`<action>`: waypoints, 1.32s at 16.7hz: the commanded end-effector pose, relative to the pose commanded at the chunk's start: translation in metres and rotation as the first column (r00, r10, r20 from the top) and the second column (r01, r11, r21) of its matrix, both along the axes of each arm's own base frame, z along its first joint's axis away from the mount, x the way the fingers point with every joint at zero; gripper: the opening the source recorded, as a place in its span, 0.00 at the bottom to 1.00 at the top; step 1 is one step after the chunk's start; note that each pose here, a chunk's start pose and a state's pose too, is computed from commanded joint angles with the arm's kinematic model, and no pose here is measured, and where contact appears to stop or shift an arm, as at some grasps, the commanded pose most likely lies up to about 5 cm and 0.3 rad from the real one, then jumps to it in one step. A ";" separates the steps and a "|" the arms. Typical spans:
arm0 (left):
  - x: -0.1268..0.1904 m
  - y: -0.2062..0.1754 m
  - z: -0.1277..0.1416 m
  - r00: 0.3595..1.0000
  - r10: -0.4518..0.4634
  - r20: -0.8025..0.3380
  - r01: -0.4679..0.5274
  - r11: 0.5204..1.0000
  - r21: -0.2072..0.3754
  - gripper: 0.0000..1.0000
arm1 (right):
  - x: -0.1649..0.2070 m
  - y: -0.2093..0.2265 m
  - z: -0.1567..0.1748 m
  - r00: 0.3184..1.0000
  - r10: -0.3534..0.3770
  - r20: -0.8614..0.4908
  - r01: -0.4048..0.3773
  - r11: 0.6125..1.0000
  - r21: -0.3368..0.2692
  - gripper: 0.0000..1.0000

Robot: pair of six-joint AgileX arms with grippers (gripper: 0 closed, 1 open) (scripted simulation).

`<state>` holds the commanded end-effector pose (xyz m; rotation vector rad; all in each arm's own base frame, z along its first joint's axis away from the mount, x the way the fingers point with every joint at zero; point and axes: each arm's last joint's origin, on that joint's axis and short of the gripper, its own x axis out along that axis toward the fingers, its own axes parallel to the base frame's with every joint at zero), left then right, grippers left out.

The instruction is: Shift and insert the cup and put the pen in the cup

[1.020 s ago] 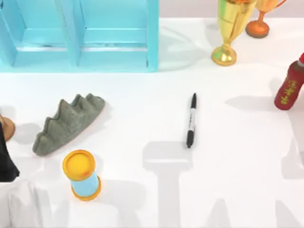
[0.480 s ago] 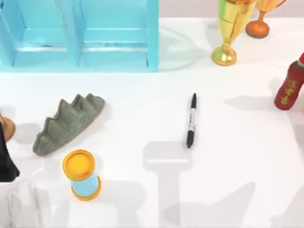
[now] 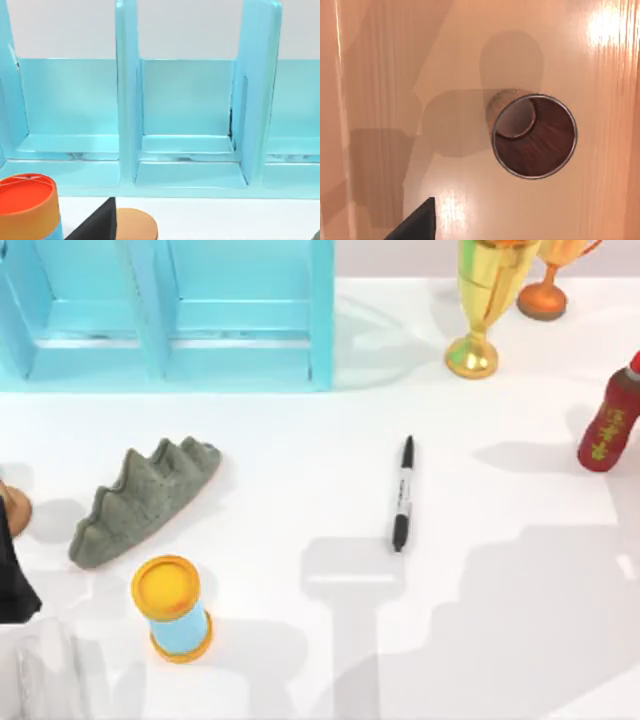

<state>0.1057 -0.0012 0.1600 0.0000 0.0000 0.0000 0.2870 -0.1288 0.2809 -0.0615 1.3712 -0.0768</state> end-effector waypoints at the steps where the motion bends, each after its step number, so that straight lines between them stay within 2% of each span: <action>1: 0.000 0.000 0.000 1.000 0.000 0.000 0.000 1.000 0.000 1.00 | 0.009 -0.010 -0.004 0.999 0.000 -0.051 0.001 1.000 0.020 1.00; 6: 0.000 0.000 0.000 1.000 0.000 0.000 0.000 1.000 0.000 1.00 | 0.030 -0.041 -0.021 0.981 0.007 -0.194 0.010 0.996 0.089 1.00; 13: 0.000 0.000 0.000 1.000 0.000 0.000 0.000 1.000 0.000 1.00 | 0.031 -0.041 -0.026 0.980 0.009 -0.199 0.009 0.996 0.092 1.00; 22: 0.000 0.000 0.000 1.000 0.000 0.000 0.000 1.000 0.000 1.00 | 0.031 -0.042 -0.119 0.980 0.008 -0.198 0.011 0.996 0.092 1.00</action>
